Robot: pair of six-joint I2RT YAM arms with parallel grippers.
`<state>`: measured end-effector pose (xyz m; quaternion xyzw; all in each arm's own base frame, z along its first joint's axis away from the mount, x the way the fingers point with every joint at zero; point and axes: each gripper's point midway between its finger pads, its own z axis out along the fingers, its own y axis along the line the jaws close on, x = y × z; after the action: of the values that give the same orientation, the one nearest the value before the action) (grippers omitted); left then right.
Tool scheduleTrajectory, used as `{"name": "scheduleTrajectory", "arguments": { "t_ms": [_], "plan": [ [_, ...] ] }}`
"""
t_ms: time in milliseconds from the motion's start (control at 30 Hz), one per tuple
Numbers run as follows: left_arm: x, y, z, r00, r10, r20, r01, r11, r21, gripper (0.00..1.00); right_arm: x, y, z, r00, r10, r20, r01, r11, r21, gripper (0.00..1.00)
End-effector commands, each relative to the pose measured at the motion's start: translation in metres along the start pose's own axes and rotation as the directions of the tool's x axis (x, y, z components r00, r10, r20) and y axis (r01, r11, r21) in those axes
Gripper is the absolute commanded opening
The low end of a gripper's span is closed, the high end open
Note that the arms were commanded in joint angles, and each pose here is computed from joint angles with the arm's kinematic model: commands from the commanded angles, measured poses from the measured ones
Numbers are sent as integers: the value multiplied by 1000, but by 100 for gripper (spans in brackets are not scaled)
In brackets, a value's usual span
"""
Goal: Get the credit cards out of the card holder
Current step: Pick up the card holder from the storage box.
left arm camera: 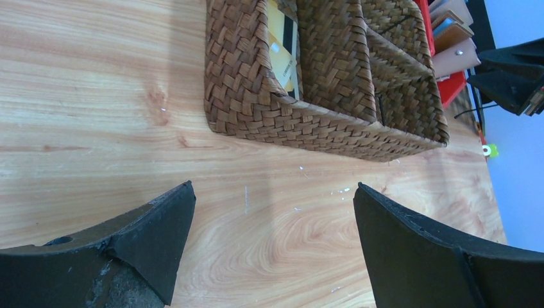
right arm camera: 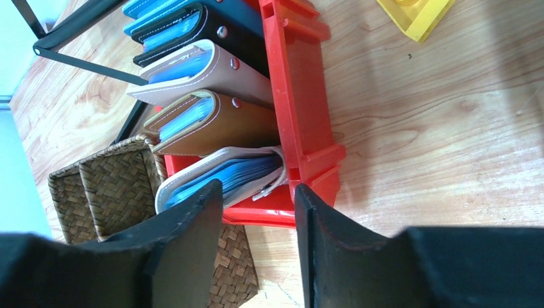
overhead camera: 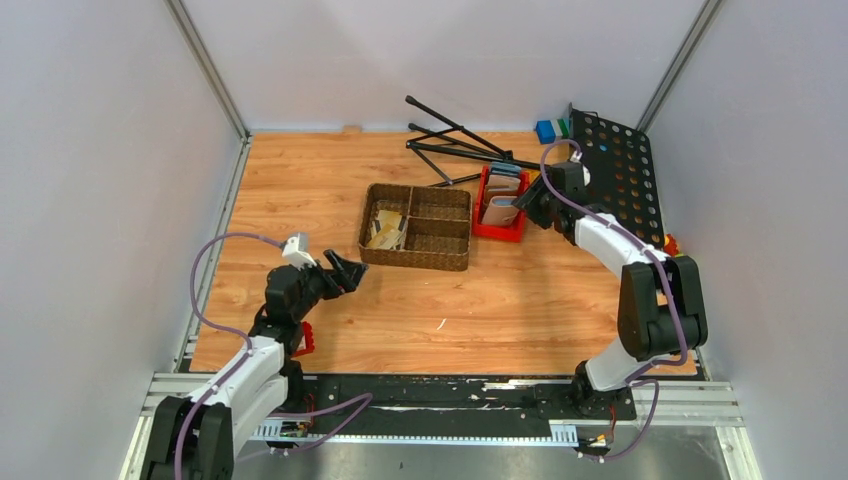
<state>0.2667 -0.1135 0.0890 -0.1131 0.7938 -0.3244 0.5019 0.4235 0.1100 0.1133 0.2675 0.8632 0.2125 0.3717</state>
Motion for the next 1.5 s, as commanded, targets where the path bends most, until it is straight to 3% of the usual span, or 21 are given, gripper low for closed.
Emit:
{"name": "scheduleTrajectory", "arguments": {
  "t_ms": [0,133,600,733,833,1267,1467],
  "plan": [
    [-23,-21,5,997,49,62,-53,997,61,99,-1,16,-11,1000,-24,-3,23,999,-40,49],
    [-21,-20,6,997,52,53,-55,997,56,99,2,21,-14,999,-42,-26,40,998,-43,54],
    [-19,-17,9,998,55,38,-56,998,40,99,19,40,1,995,-62,-84,56,996,-72,38],
    [-19,-18,10,998,56,37,-58,997,41,99,18,41,6,994,-71,-84,67,996,-59,27],
    [-19,-17,10,998,56,35,-57,998,39,99,13,44,2,992,-90,-84,85,995,-57,2],
    [-17,-42,9,996,82,33,-86,986,146,99,-1,64,-93,971,-237,17,236,951,-198,0],
    [-5,-64,11,989,149,6,-147,966,213,99,34,33,-158,925,-369,-91,346,916,-201,0]
  ]
}}
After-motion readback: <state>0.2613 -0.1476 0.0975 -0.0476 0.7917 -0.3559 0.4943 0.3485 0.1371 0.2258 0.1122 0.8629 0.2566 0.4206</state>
